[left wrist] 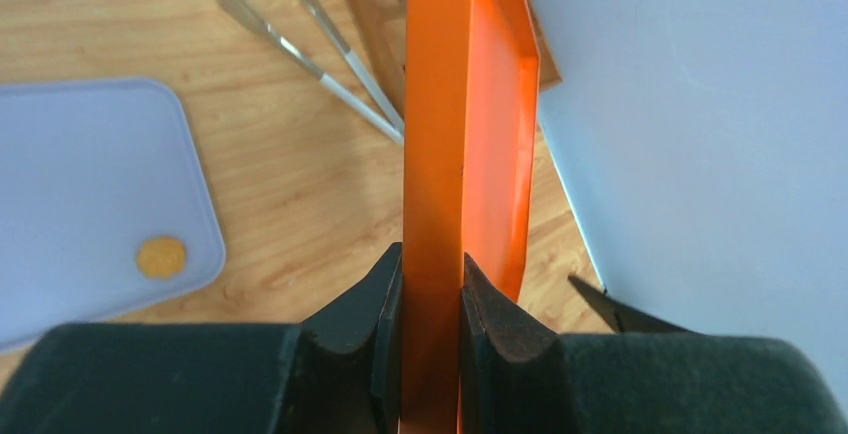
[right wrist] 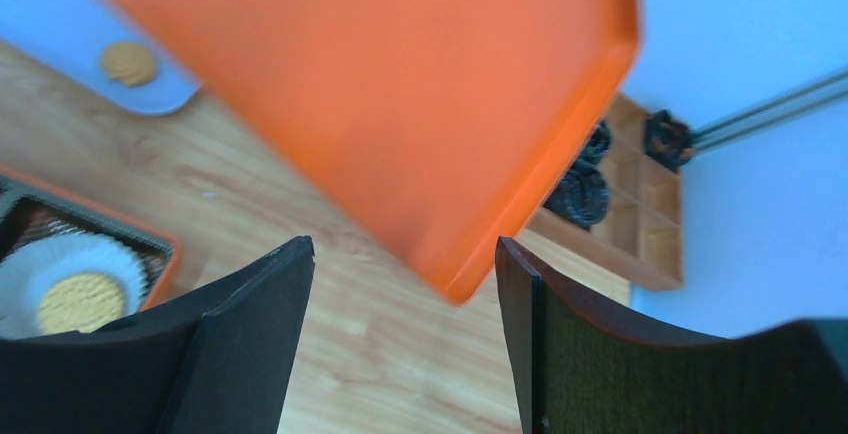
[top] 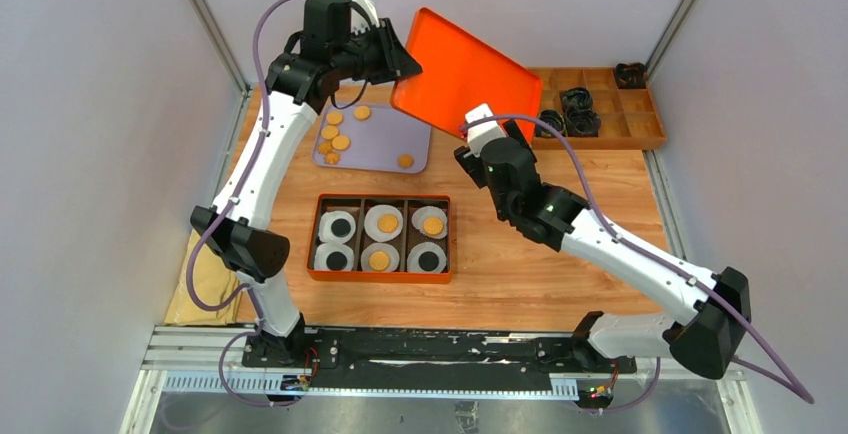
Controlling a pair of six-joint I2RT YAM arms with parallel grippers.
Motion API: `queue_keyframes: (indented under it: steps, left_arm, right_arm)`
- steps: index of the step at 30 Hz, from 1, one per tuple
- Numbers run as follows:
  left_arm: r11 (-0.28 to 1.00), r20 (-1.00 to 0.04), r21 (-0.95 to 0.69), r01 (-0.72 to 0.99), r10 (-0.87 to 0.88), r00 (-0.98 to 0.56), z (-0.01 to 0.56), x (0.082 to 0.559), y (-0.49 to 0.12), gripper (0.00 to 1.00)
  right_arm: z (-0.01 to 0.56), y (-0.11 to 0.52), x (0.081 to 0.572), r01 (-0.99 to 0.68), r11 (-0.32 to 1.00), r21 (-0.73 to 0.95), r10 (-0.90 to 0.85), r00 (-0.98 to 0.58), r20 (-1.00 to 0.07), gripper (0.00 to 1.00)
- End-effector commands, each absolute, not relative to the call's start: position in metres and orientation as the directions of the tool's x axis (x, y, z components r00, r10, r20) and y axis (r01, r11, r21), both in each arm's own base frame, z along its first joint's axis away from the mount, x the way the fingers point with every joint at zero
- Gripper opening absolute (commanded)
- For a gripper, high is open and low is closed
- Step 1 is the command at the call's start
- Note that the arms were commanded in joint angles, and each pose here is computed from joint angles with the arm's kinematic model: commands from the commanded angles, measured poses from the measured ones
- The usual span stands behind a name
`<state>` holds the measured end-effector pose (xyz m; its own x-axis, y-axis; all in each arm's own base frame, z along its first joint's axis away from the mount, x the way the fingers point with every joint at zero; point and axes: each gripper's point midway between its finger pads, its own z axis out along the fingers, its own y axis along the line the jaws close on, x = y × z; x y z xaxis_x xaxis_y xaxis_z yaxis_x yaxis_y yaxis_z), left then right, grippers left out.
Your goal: Pack the cookies
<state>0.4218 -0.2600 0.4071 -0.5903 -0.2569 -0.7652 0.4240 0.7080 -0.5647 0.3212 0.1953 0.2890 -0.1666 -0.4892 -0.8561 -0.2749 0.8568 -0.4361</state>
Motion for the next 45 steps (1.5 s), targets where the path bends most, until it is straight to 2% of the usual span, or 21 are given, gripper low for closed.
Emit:
queue_keyframes:
  steps: [1,6,11,18,23,25,28,31,32,37,40,45]
  left_arm:
    - [0.686,-0.702,-0.615,0.388,-0.253,-0.666,0.401,0.397,-0.260,0.16]
    - [0.662,-0.686,-0.637,0.396,-0.251,-0.683,0.406,0.379,-0.259,0.16]
    - [0.648,-0.694,-0.638,0.416,-0.249,-0.675,0.418,0.366,-0.255,0.17]
    - [0.650,-0.697,-0.637,0.415,-0.254,-0.671,0.419,0.369,-0.250,0.18]
    - [0.637,-0.685,-0.648,0.417,-0.249,-0.684,0.417,0.367,-0.253,0.17]
    - [0.640,-0.692,-0.643,0.421,-0.249,-0.677,0.419,0.366,-0.251,0.17]
    - [0.642,-0.698,-0.638,0.425,-0.249,-0.671,0.421,0.362,-0.248,0.18]
    - [0.644,-0.706,-0.632,0.431,-0.249,-0.663,0.424,0.360,-0.246,0.19]
    - [0.646,-0.706,-0.630,0.430,-0.248,-0.663,0.422,0.360,-0.245,0.19]
    - [0.654,-0.704,-0.626,0.425,-0.240,-0.668,0.416,0.361,-0.243,0.19]
    - [0.665,-0.713,-0.613,0.426,-0.233,-0.661,0.414,0.362,-0.241,0.25]
    - [0.715,-0.770,-0.544,0.439,-0.217,-0.600,0.417,0.369,-0.231,0.60]
  right_arm:
    - [0.309,0.184,0.342,-0.075,0.852,-0.517,-0.523,-0.086,-0.848,0.72]
    - [0.277,0.196,0.364,-0.025,0.810,-0.587,-0.586,-0.090,-0.805,0.71]
    - [0.253,0.203,0.371,0.002,0.823,-0.568,-0.564,-0.116,-0.818,0.71]
    - [0.271,0.202,0.357,-0.010,0.879,-0.476,-0.476,-0.045,-0.878,0.71]
    - [0.266,0.195,0.367,0.044,0.865,-0.499,-0.495,-0.073,-0.866,0.70]
    - [0.264,0.197,0.371,0.054,0.861,-0.506,-0.501,-0.078,-0.862,0.63]
    - [0.265,0.200,0.375,0.061,0.865,-0.498,-0.493,-0.079,-0.866,0.42]
    - [0.269,0.203,0.377,0.048,0.868,-0.493,-0.489,-0.079,-0.869,0.05]
    - [0.270,0.202,0.377,0.047,0.869,-0.492,-0.488,-0.081,-0.869,0.00]
    - [0.291,0.198,0.372,0.036,0.874,-0.484,-0.481,-0.076,-0.874,0.00]
    - [0.309,0.199,0.367,-0.015,0.884,-0.467,-0.467,-0.071,-0.882,0.00]
    - [0.337,0.195,0.355,-0.119,0.877,-0.465,-0.478,-0.121,-0.870,0.00]
